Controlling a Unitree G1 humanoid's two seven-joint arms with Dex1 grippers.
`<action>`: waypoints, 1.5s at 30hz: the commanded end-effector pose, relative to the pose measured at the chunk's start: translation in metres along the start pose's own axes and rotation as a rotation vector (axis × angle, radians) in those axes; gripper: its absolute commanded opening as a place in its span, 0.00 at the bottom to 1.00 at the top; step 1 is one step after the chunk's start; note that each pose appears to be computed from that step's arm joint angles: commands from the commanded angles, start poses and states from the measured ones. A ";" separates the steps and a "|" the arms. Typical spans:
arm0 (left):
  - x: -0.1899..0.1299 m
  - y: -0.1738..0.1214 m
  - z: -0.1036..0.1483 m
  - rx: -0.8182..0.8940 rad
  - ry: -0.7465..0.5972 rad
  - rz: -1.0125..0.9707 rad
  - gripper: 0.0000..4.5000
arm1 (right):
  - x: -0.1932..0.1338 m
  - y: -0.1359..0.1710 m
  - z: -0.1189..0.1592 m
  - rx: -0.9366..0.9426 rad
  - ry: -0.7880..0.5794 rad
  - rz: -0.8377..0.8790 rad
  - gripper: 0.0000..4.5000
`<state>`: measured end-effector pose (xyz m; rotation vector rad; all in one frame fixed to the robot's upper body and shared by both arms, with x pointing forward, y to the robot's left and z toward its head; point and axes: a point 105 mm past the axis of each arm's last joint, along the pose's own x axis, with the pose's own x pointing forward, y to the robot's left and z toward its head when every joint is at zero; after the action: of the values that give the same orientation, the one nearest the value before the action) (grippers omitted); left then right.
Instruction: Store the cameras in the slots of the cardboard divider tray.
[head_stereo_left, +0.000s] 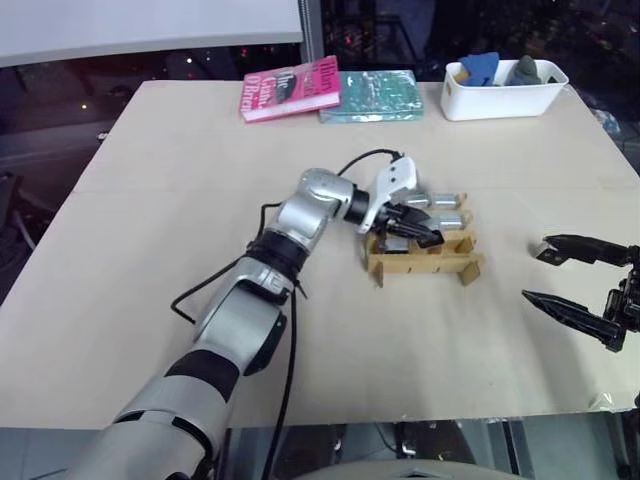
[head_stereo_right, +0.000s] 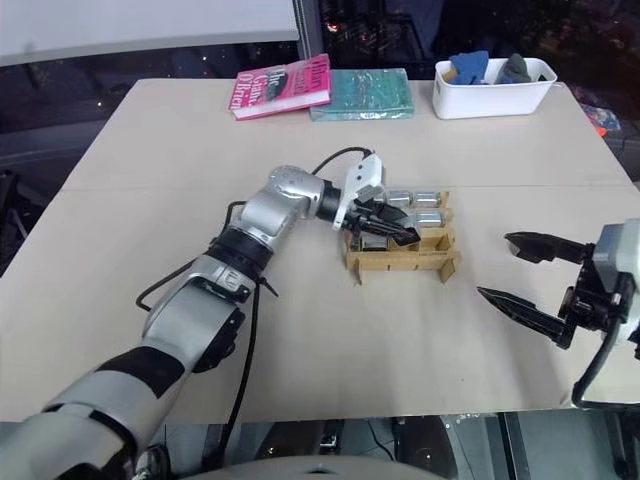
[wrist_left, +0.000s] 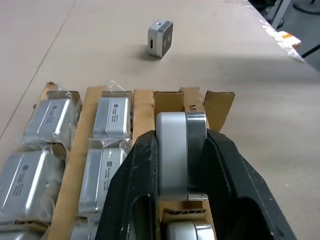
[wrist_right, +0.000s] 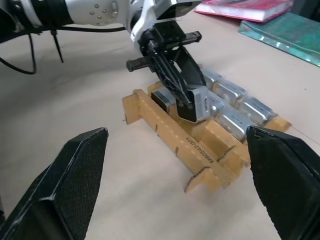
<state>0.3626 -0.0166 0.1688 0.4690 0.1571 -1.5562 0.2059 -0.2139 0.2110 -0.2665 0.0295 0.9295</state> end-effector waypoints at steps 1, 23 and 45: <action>-0.002 0.002 0.009 0.071 0.033 -0.001 0.16 | -0.003 0.003 0.010 -0.060 -0.019 -0.019 0.98; -0.034 -0.004 0.064 0.062 -0.239 0.114 0.99 | 0.000 -0.039 -0.031 -0.094 0.242 -0.587 1.00; -0.104 -0.109 0.027 -0.035 -0.372 0.104 0.99 | -0.013 -0.139 -0.079 -0.071 0.653 -0.340 1.00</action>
<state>0.2591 0.0752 0.2005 0.1354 -0.0631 -1.5005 0.3142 -0.3143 0.1550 -0.5737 0.5403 0.4797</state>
